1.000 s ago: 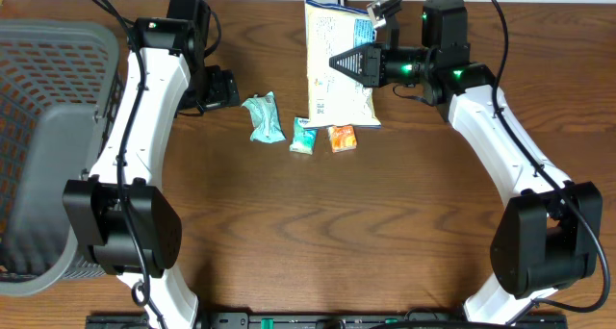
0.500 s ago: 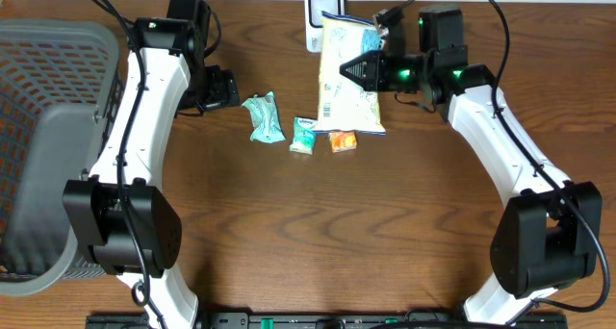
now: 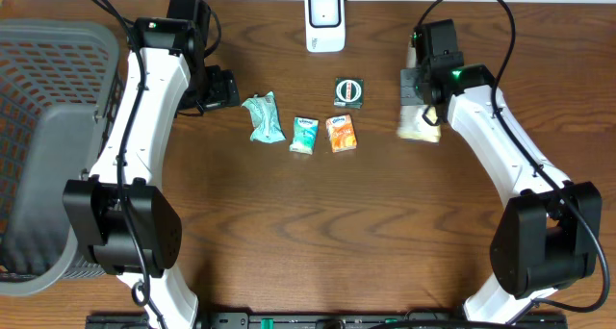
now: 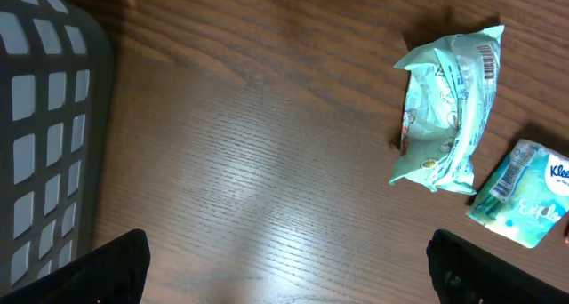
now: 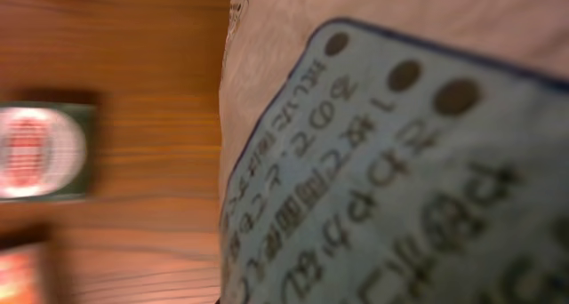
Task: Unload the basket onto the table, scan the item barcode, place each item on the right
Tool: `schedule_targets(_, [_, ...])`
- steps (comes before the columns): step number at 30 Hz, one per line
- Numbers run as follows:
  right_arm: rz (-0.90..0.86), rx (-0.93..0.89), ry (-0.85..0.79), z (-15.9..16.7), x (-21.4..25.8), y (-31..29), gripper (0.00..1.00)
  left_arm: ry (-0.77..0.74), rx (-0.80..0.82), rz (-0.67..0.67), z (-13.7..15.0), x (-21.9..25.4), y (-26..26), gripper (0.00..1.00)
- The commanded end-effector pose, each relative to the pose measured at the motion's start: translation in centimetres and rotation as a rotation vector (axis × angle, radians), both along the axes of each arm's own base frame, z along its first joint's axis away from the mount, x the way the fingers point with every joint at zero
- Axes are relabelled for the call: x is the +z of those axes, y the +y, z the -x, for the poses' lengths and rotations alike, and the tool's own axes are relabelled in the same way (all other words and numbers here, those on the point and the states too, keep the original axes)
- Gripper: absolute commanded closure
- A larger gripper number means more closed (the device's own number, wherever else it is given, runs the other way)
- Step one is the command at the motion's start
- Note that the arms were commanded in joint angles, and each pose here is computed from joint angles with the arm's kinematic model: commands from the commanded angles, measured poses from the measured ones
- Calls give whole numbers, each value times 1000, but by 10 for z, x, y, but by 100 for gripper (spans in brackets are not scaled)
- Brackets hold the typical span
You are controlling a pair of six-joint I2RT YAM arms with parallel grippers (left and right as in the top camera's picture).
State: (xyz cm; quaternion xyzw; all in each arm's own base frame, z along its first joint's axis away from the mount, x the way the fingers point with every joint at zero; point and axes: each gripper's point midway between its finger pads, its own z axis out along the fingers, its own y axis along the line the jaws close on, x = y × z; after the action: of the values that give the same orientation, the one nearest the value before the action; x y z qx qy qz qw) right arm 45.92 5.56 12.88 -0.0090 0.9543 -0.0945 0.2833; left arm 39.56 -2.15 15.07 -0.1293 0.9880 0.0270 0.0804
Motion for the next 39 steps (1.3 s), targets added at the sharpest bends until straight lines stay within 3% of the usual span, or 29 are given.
schedule_targets(1, [276, -71, -37, 2, 26, -41, 99, 12, -12, -16, 3, -2, 4, 2])
schedule_targets(14, [403, -106, 208, 24, -47, -85, 97, 12, -12, -16, 3, -2, 4, 2])
schedule_targets(19, [328, -12, 240, 26, -63, -50, 55, 12, -12, -16, 3, -2, 4, 2])
schedule_targets(20, [309, 6, 234, 25, -64, -41, 52, 12, -12, -16, 3, -2, 3, 2])
schedule_targets(30, [-23, 209, 224, 20, -71, 43, 48, 12, -12, -16, 3, -2, 3, 2])
schedule_targets(39, [-1, 148, 178, 6, -21, 22, 41, 12, -12, -16, 3, -2, 3, 2])
